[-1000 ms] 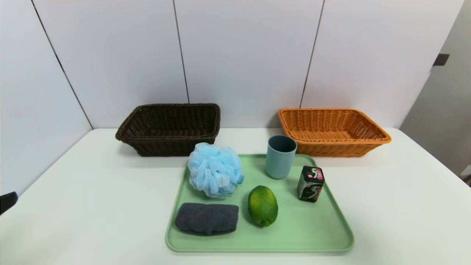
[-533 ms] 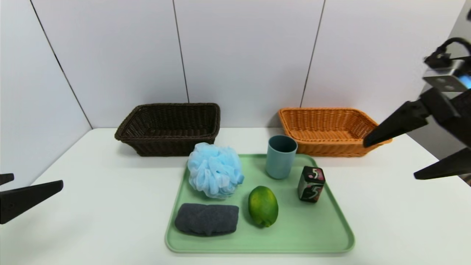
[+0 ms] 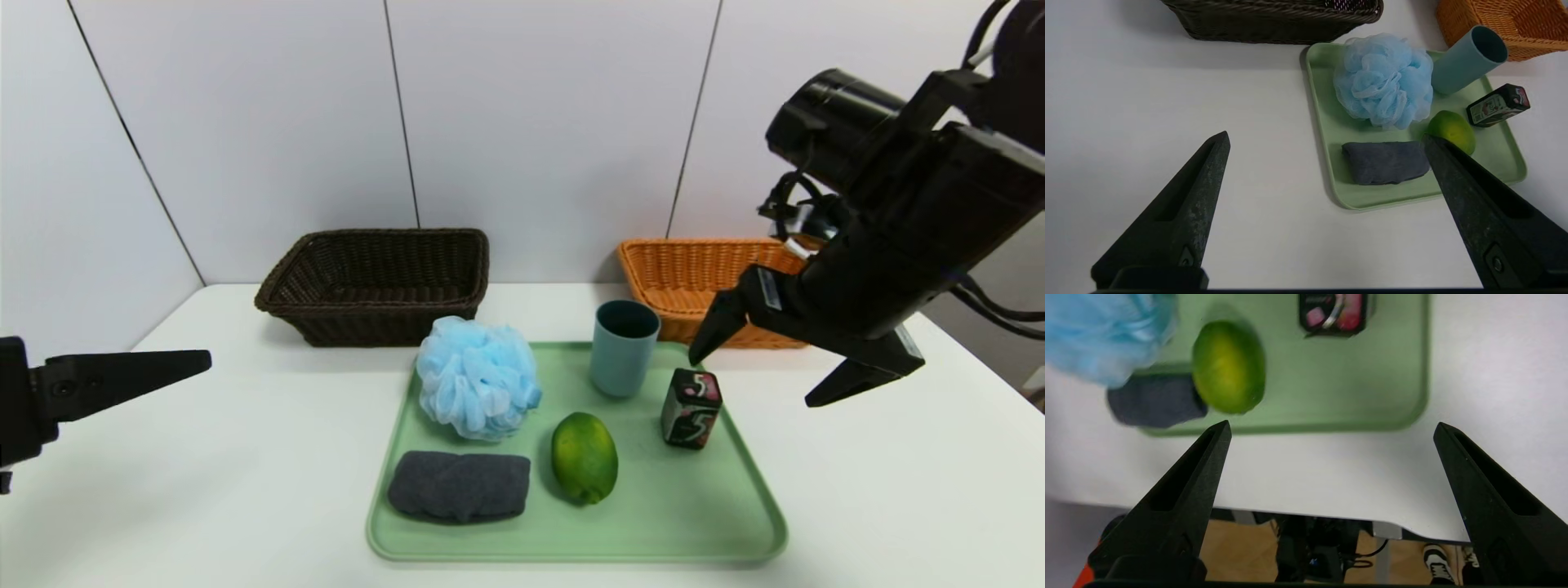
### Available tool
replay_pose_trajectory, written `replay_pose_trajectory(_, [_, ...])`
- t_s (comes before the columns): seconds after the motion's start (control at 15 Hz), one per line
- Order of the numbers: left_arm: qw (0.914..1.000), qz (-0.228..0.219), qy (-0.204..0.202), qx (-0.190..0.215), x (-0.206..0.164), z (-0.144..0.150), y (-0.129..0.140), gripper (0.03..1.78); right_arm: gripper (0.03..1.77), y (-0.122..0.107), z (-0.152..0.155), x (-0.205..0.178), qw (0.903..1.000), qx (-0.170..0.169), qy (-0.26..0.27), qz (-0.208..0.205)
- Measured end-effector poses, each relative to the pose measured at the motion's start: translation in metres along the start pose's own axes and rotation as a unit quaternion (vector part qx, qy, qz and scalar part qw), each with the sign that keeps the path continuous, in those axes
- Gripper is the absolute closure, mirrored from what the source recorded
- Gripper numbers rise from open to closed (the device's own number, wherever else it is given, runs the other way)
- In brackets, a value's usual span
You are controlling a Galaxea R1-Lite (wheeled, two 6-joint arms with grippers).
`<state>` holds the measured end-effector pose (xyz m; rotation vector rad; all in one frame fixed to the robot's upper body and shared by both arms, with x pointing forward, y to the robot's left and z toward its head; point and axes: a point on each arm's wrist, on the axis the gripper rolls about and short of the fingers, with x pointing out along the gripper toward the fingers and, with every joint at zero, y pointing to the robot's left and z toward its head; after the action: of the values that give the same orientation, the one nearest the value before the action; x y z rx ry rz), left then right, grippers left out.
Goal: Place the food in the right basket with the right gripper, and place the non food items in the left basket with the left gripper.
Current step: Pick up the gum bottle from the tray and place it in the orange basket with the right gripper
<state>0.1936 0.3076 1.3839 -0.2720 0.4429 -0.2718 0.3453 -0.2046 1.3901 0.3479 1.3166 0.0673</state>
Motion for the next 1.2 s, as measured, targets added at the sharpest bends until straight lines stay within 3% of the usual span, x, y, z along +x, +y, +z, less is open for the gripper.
replay_pose_trajectory(0.27, [0.9996,0.019,0.018,0.005,0.016,0.002,-0.003,0.12,0.09,0.006,0.014,0.033,0.9972,-0.006,-0.009,-0.075])
replay_pose_trajectory(1.2, [0.9996,0.010,0.022,0.010,0.014,0.000,-0.005,0.12,0.09,0.018,0.034,0.091,0.9950,-0.003,0.020,-0.097])
